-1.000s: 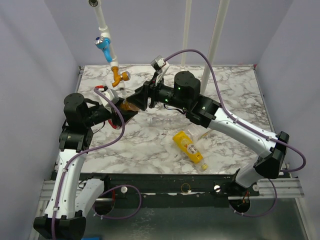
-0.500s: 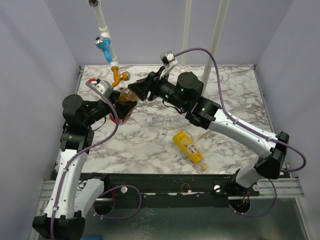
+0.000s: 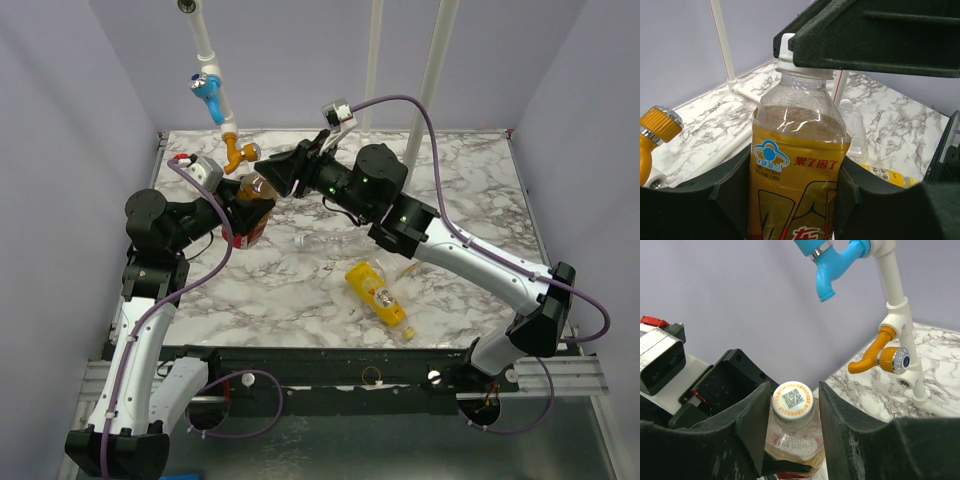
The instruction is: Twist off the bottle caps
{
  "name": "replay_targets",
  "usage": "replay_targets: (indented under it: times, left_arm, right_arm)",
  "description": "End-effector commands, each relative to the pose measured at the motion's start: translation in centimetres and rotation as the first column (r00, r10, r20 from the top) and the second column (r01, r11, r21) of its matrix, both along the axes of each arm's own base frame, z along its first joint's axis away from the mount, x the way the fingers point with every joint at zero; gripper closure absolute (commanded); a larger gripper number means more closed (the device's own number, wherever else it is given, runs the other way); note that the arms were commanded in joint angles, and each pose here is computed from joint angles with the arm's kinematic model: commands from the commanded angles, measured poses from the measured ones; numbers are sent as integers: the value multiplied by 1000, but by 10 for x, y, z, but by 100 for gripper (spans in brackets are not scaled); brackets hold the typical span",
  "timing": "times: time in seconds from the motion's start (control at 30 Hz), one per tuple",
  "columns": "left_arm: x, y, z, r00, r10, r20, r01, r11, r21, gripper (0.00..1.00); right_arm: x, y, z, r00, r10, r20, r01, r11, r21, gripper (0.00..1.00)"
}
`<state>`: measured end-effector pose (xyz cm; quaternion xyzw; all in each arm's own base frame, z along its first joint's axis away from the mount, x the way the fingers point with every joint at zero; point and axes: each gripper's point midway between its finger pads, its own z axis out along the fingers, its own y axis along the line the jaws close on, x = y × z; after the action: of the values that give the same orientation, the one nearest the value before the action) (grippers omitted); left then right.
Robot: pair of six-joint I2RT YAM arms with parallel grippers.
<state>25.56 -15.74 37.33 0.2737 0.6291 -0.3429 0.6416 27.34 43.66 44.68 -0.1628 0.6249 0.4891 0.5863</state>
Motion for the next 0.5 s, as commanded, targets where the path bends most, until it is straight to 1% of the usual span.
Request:
replay_targets:
  times: [0.0,0.1,0.2,0.33,0.47]
  left_arm:
    - [-4,-3,2,1000,-11,5,11,1000,-16,69]
    - [-5,-4,2,1000,-16,4,16,1000,-18,69]
    - [-5,-4,6,1000,-13,15,14,1000,-20,69]
    - [-7,-5,7,1000,-19,14,19,999,-30,70]
    - [-12,-8,7,999,-41,-12,41,998,-51,70]
  right_arm:
    - [5,6,12,1000,-12,13,11,999,45,52]
    - [6,8,11,1000,-11,10,10,999,48,53]
    - [5,9,9,1000,-3,3,3,999,48,59]
    - [5,6,10,1000,-8,8,8,998,63,74]
    - [0,3,21,999,1,40,-4,997,82,90]
